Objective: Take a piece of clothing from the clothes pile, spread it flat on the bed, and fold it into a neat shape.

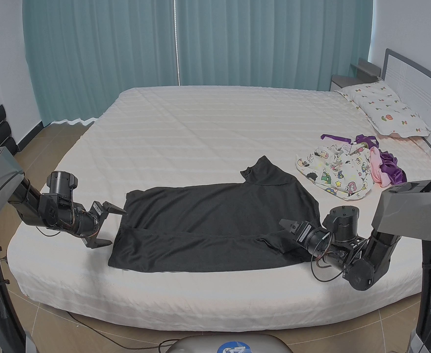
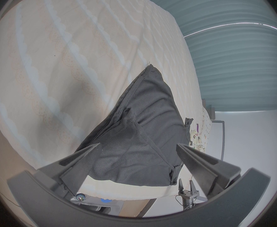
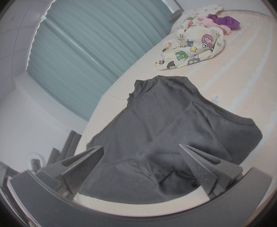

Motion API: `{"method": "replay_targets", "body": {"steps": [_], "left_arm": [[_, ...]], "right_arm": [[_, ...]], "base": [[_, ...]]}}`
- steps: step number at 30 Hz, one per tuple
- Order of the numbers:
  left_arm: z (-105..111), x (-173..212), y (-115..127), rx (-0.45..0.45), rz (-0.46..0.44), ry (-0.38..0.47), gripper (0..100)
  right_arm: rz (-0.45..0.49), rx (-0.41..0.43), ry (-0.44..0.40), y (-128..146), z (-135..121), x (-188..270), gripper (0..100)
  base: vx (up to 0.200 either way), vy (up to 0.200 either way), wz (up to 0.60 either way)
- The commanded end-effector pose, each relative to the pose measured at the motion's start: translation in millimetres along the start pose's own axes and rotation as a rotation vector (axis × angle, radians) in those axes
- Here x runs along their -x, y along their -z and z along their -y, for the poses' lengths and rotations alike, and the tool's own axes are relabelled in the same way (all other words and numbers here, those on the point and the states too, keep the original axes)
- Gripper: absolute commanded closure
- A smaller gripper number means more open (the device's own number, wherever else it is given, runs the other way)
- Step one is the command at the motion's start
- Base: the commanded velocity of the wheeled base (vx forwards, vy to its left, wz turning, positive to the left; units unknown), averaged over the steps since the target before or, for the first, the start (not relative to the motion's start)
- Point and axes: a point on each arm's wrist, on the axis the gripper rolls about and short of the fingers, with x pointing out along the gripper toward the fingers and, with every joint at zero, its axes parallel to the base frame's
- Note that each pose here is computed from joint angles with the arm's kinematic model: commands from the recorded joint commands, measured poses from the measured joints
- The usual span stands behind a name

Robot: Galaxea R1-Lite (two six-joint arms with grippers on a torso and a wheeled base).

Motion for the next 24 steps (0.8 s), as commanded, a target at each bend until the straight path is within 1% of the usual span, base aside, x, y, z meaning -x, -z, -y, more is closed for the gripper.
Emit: {"method": "replay_targets", "body": {"steps": [1, 6, 14, 23, 24], "left_arm": [[-0.6, 0.2, -0.4, 0.005, 0.003, -0.001, 0], [-0.7, 0.2, -0.3, 0.006, 0.002, -0.002, 0], [-0.7, 0.2, -0.3, 0.006, 0.003, -0.003, 0], [-1.0, -0.2, -0.4, 0.004, 0.003, -0.003, 0], [-0.6, 0.2, -0.4, 0.004, 0.004, -0.002, 0]], "right_arm": [[0.054, -0.032, -0.005, -21.6, 6.2, -4.3, 0], [0.092, -0.058, 0.006, -34.0, 15.0, -10.7, 0], [0.101, -0.077, 0.003, -35.0, 17.0, -15.0, 0], [0.114, -0.082, 0.002, -38.8, 18.0, -15.1, 0], [0.118, -0.081, -0.001, -39.6, 17.3, -15.7, 0]], "base": [[0.0, 0.0, 0.0], [0.0, 0.0, 0.0], [0.0, 0.0, 0.0], [0.0, -0.2, 0.0], [0.0, 0.0, 0.0]]}}
